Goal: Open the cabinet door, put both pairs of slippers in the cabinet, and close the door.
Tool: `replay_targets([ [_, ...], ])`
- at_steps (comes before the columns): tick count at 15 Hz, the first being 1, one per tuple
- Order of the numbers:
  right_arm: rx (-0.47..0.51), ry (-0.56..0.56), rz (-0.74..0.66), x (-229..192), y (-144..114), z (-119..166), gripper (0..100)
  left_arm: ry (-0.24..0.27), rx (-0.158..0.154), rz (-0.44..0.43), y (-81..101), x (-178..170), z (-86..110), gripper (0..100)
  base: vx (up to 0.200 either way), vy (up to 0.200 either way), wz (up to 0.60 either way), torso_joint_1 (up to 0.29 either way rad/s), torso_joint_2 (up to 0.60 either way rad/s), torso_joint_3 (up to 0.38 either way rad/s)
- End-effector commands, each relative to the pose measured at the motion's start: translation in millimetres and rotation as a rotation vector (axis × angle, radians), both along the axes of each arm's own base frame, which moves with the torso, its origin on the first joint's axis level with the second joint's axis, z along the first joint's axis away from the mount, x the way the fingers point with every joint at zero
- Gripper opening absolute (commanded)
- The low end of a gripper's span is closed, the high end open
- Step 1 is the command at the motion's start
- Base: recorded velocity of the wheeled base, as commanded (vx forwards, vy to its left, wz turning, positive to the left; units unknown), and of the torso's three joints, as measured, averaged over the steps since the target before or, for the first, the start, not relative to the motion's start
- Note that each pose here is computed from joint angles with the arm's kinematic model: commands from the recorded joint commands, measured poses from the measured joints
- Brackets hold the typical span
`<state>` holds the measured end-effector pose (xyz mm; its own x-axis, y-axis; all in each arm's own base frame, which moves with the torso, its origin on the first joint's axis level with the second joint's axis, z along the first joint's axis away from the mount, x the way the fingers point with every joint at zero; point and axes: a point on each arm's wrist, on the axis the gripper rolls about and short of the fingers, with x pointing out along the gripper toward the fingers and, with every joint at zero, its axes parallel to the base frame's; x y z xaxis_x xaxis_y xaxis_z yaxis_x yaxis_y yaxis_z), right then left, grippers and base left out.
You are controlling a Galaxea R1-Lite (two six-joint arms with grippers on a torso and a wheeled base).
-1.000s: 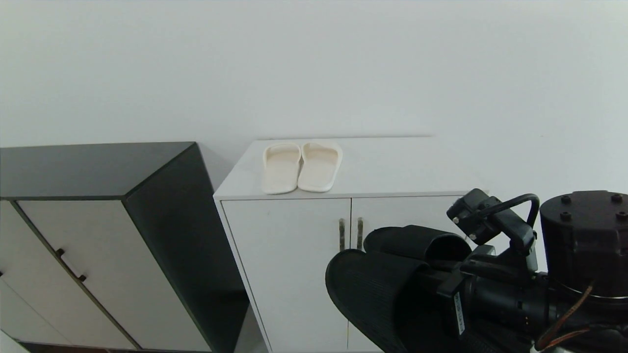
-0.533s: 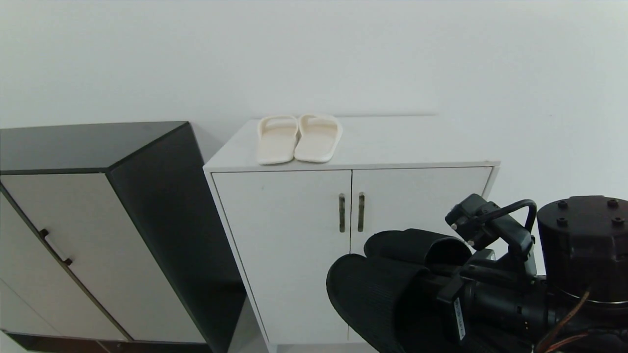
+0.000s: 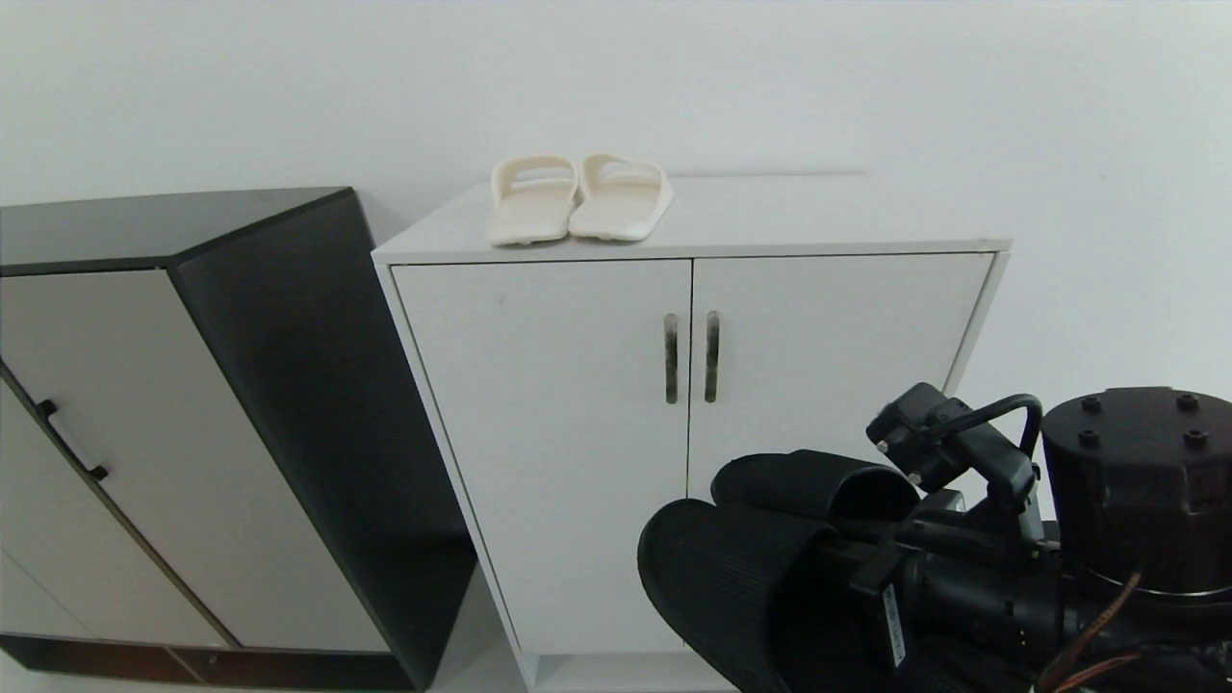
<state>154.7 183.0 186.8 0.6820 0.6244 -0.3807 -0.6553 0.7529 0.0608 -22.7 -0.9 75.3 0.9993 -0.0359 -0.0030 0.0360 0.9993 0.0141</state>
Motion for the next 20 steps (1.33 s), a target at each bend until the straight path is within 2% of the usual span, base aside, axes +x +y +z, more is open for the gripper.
replay_targets([
  [1,-0.008,0.012,0.005,0,1,-4,0,0.000,0.000,0.001,0.0,0,0.0,100,0.000,0.000,0.00,-0.105,0.47,0.354],
  [7,0.017,0.013,0.031,2,3,-10,0,0.000,-0.002,-0.001,0.0,0,0.0,100,0.000,0.000,0.00,-0.059,0.45,0.382],
  [10,0.010,0.019,0.031,2,3,-13,0,-0.003,-0.002,-0.001,0.0,0,0.1,100,0.000,0.000,0.00,-0.009,0.19,0.188],
  [11,0.008,0.021,0.030,3,4,-14,0,-0.012,0.000,0.001,0.0,-1,4.9,100,0.000,0.000,0.00,0.007,0.04,0.051],
  [13,0.002,0.026,0.026,4,4,-16,0,-0.026,-0.008,0.014,0.2,0,36.1,100,0.000,0.000,0.00,0.000,0.00,0.000],
  [15,0.002,0.021,0.023,4,3,-15,0,0.023,-0.005,-0.024,-0.4,15,73.7,100,0.000,0.000,0.00,0.000,0.00,0.000],
  [16,0.001,0.020,0.022,5,3,-15,0,0.042,-0.006,-0.056,-1.2,22,82.7,100,0.000,0.000,0.00,0.000,0.00,0.000],
  [17,0.004,0.012,0.019,4,3,-14,0,0.140,-0.018,-0.180,-4.0,45,90.0,100,0.000,0.000,0.00,0.000,0.00,0.000],
  [18,0.005,0.011,0.019,4,3,-13,0,0.193,-0.031,-0.262,-5.8,59,91.3,100,0.000,0.000,0.00,0.000,0.00,0.000],
  [20,0.015,0.006,0.020,4,3,-14,0,0.227,-0.047,-0.377,-8.6,87,97.5,100,0.000,0.000,0.00,0.000,0.00,0.000],
])
